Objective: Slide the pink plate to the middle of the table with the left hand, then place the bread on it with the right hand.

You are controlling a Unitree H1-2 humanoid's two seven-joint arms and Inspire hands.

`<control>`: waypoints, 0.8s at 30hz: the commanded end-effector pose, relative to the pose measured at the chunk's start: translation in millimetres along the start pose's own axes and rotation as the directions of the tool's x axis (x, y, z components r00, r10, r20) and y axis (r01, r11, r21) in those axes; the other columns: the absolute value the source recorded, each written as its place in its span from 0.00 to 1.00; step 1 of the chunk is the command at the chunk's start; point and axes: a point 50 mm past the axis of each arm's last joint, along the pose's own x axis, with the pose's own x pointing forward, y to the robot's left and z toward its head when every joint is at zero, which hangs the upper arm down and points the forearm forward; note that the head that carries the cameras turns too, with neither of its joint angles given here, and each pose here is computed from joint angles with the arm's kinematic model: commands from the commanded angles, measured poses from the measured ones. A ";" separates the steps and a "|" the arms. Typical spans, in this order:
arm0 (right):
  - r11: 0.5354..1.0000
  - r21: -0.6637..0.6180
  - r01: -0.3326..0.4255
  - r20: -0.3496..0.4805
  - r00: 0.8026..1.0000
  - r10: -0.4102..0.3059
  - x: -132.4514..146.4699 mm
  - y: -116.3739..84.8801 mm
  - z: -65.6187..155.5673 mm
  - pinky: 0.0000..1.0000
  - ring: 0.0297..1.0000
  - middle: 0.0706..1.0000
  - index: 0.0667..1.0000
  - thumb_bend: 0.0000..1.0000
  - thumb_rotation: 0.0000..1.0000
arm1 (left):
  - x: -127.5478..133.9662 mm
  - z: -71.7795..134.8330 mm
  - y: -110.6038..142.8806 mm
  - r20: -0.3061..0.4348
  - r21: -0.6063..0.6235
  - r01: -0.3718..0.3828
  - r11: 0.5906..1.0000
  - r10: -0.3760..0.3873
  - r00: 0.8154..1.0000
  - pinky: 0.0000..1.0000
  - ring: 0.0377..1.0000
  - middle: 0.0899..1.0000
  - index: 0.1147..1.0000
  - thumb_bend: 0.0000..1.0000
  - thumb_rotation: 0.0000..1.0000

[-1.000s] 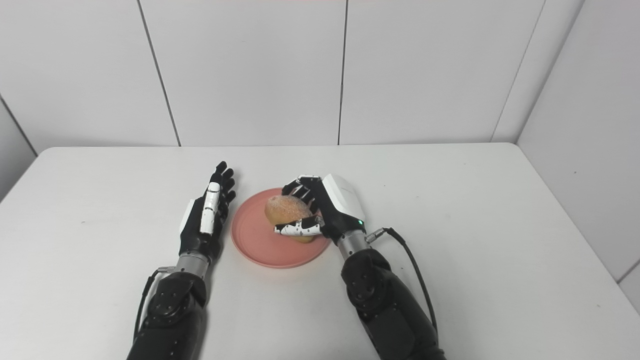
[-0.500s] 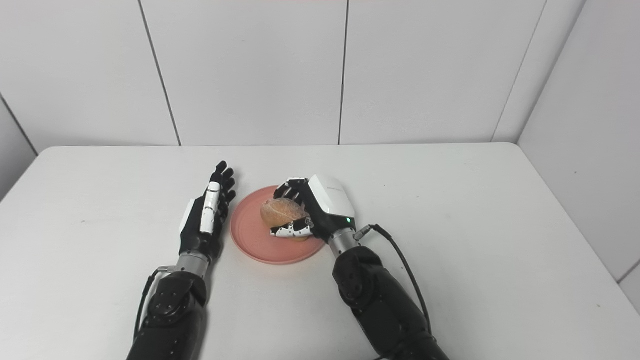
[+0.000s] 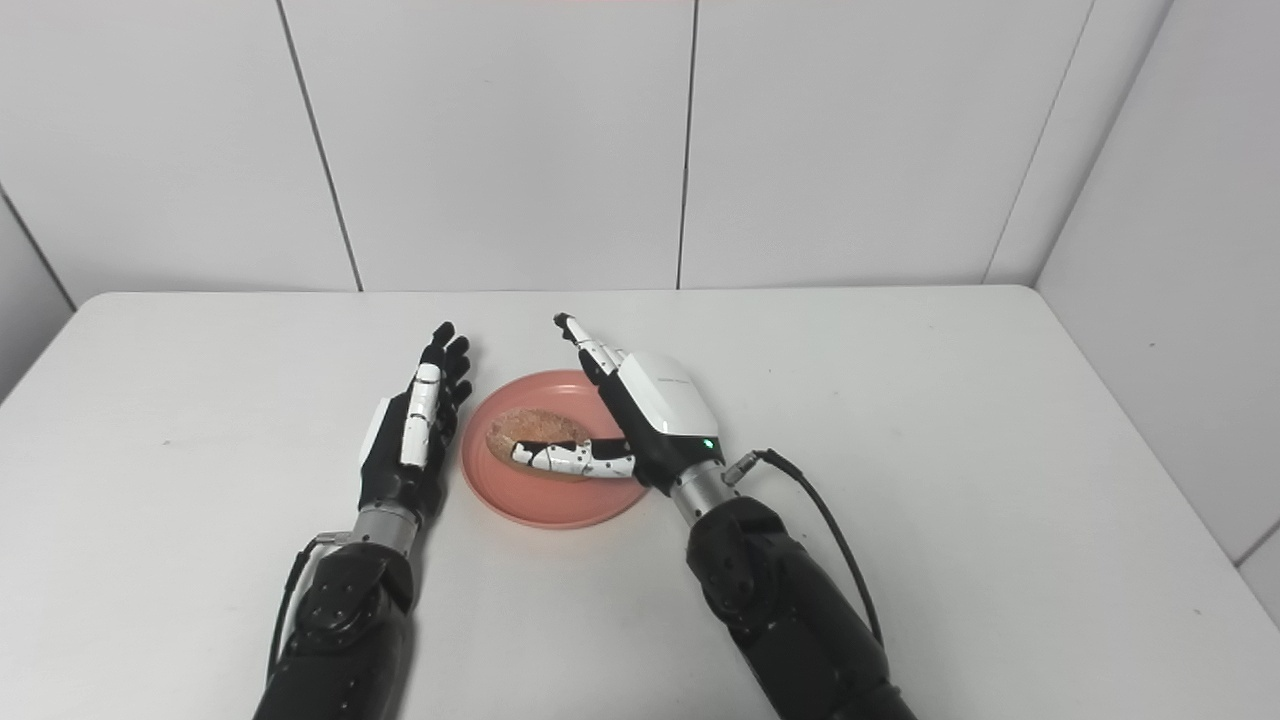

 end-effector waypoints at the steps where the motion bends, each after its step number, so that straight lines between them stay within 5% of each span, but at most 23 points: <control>1: 0.998 0.001 0.058 0.062 0.996 -0.058 7.9 -20.2 10.9 0.80 0.90 0.94 0.99 0.70 0.80 | -3.2 -1.4 -2.9 0.000 -0.012 0.005 1.000 -0.005 1.000 1.00 1.00 0.98 0.96 0.54 1.00; 11: 0.962 0.212 0.172 -0.031 0.985 -0.169 -12.6 -27.3 -4.2 0.92 0.98 1.00 1.00 0.60 0.81 | -0.8 1.6 4.7 0.010 0.003 -0.024 1.000 0.024 1.000 1.00 1.00 0.98 0.96 0.50 1.00; 16: 0.915 0.350 0.201 -0.090 0.979 -0.180 -13.0 -27.1 -16.0 1.00 1.00 1.00 1.00 0.53 0.98 | -2.1 3.3 8.3 0.024 0.037 -0.016 0.999 0.015 1.000 1.00 0.99 0.96 0.95 0.51 1.00; 20: 0.857 0.462 0.229 -0.162 0.972 -0.172 -11.6 -24.4 -25.4 1.00 1.00 1.00 1.00 0.57 1.00 | -3.8 3.7 10.6 0.032 0.051 -0.010 0.999 0.008 0.999 1.00 0.99 0.96 0.95 0.51 1.00; 24: 0.745 0.608 0.276 -0.211 0.960 -0.184 -8.5 -21.1 -31.4 1.00 1.00 1.00 1.00 0.64 1.00 | -3.2 5.5 11.1 0.043 0.033 -0.012 0.999 0.011 0.999 1.00 0.99 0.96 0.95 0.48 1.00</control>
